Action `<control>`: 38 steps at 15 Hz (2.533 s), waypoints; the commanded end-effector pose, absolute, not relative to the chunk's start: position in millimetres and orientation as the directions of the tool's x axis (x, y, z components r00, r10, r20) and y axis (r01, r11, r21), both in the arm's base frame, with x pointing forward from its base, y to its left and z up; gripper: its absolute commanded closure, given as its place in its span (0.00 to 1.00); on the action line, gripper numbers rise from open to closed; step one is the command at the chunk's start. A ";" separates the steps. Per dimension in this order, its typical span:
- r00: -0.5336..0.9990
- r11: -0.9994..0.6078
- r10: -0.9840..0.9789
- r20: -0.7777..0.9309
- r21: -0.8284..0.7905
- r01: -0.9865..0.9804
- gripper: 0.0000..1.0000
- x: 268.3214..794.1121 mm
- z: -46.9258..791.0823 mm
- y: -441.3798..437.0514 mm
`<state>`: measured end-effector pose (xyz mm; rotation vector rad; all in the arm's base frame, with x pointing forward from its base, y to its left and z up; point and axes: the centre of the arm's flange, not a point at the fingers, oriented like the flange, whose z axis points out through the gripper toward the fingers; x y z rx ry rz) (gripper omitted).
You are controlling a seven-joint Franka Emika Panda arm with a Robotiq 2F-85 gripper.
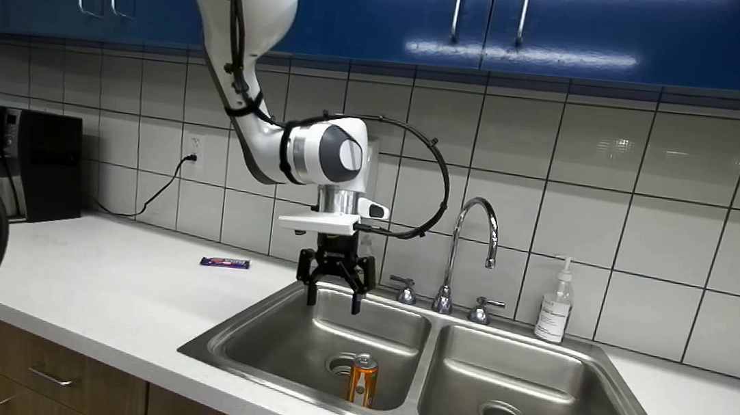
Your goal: Take the orange can out of the sink.
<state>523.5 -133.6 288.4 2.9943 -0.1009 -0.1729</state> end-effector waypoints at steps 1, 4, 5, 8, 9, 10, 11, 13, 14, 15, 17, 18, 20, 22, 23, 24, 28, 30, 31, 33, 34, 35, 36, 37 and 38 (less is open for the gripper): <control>0.995 -0.987 -0.054 -0.089 0.159 -0.039 0.00 567.4 266.4 -164.2; 0.995 -0.985 -0.056 -0.080 0.167 -0.042 0.00 587.4 246.0 -181.9; 0.995 -0.986 -0.054 -0.079 0.162 -0.041 0.00 592.5 238.6 -186.2; 0.995 -0.987 -0.051 -0.080 0.154 -0.039 0.00 603.0 219.8 -195.3; 0.995 -0.989 -0.050 -0.082 0.146 -0.038 0.00 605.4 212.8 -197.2; 0.995 -0.990 -0.052 -0.084 0.138 -0.040 0.00 607.4 206.1 -198.0; 0.995 -0.991 -0.052 -0.087 0.125 -0.041 0.00 608.9 198.5 -198.3; 0.994 -0.995 -0.052 -0.096 0.094 -0.043 0.00 609.4 186.0 -196.7; 0.994 -0.996 -0.050 -0.097 0.078 -0.043 0.00 609.3 181.3 -195.4; 0.994 -0.997 -0.051 -0.100 0.064 -0.045 0.00 609.1 176.0 -194.1; 0.993 -0.998 -0.057 -0.104 0.044 -0.052 0.00 608.5 168.4 -191.8; 0.993 -0.998 -0.060 -0.106 0.040 -0.056 0.00 607.8 165.8 -191.5; 0.991 -0.997 -0.069 -0.112 0.034 -0.066 0.00 605.9 161.4 -191.6; 0.990 -0.996 -0.079 -0.116 0.038 -0.075 0.00 603.9 158.5 -193.4; 0.990 -0.996 -0.083 -0.117 0.041 -0.079 0.00 603.2 157.5 -194.6; 0.989 -0.996 -0.088 -0.117 0.045 -0.083 0.00 603.2 157.6 -195.9; 0.989 -0.995 -0.096 -0.115 0.047 -0.091 0.00 602.2 156.4 -200.1; 0.989 -0.994 -0.099 -0.113 0.049 -0.094 0.00 601.2 158.6 -202.2; 0.989 -0.994 -0.100 -0.112 0.050 -0.095 0.00 601.0 159.7 -203.0; 0.989 -0.994 -0.104 -0.108 0.051 -0.099 0.00 600.7 161.8 -204.3; 0.989 -0.994 -0.103 -0.106 0.053 -0.098 0.00 600.8 162.8 -204.8; 0.989 -0.994 -0.102 -0.103 0.053 -0.097 0.00 601.2 164.7 -204.9; 0.990 -0.994 -0.102 -0.101 0.055 -0.097 0.00 601.5 166.1 -204.7; 0.990 -0.994 -0.102 -0.099 0.055 -0.097 0.00 601.9 166.6 -204.6; 0.990 -0.994 -0.100 -0.098 0.052 -0.096 0.00 602.7 166.0 -204.4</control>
